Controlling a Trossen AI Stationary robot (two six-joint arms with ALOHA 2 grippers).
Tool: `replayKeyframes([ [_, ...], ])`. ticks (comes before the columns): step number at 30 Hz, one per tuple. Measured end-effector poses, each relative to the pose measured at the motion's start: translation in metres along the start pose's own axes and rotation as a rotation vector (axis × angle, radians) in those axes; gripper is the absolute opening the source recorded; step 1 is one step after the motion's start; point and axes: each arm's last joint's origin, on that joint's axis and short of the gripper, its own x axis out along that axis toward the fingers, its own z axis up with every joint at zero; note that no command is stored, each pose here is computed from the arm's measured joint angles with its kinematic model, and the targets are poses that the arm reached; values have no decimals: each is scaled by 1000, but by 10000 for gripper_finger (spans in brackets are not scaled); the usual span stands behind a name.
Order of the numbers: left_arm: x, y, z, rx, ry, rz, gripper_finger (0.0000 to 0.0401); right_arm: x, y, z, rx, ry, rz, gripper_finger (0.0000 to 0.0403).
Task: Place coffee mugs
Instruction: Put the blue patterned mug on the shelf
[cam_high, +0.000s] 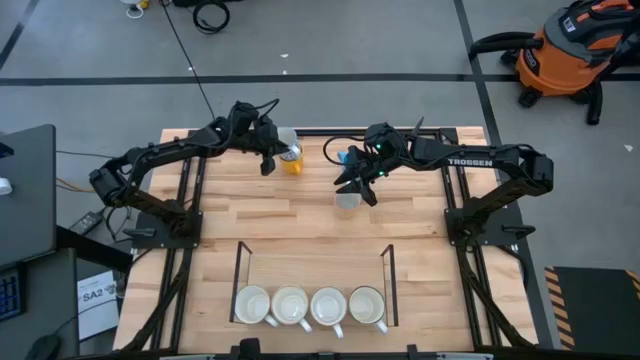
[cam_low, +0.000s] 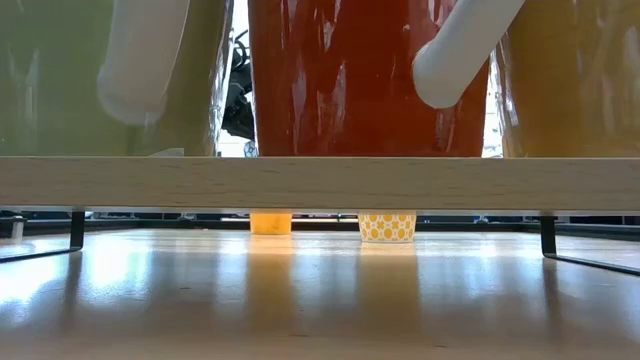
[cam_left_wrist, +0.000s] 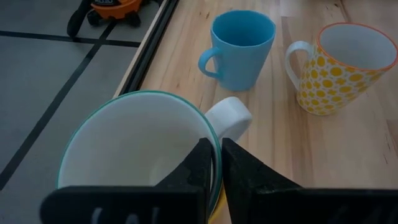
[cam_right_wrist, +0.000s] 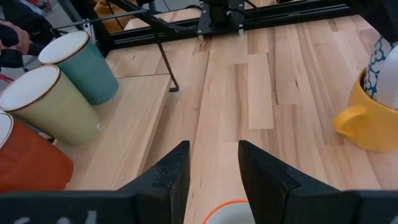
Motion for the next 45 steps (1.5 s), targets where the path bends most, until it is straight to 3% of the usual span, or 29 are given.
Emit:
replayKeyframes([
  [11, -11, 0, 11, 15, -61, 25, 29, 0, 0, 0, 1, 0, 0, 141],
  [16, -24, 0, 29, 33, -110, 40, 29, 0, 0, 0, 1, 0, 0, 142],
  [22, -39, -9, 53, 14, -69, -8, 29, 0, 0, 0, 2, 0, 0, 142],
  [34, -62, -62, 99, -78, 1, -182, 29, 0, 0, 0, 3, 2, 8, 141],
  [45, -91, -131, 102, -361, 117, -109, 23, 0, 3, -1, -2, 4, 85, 142],
])
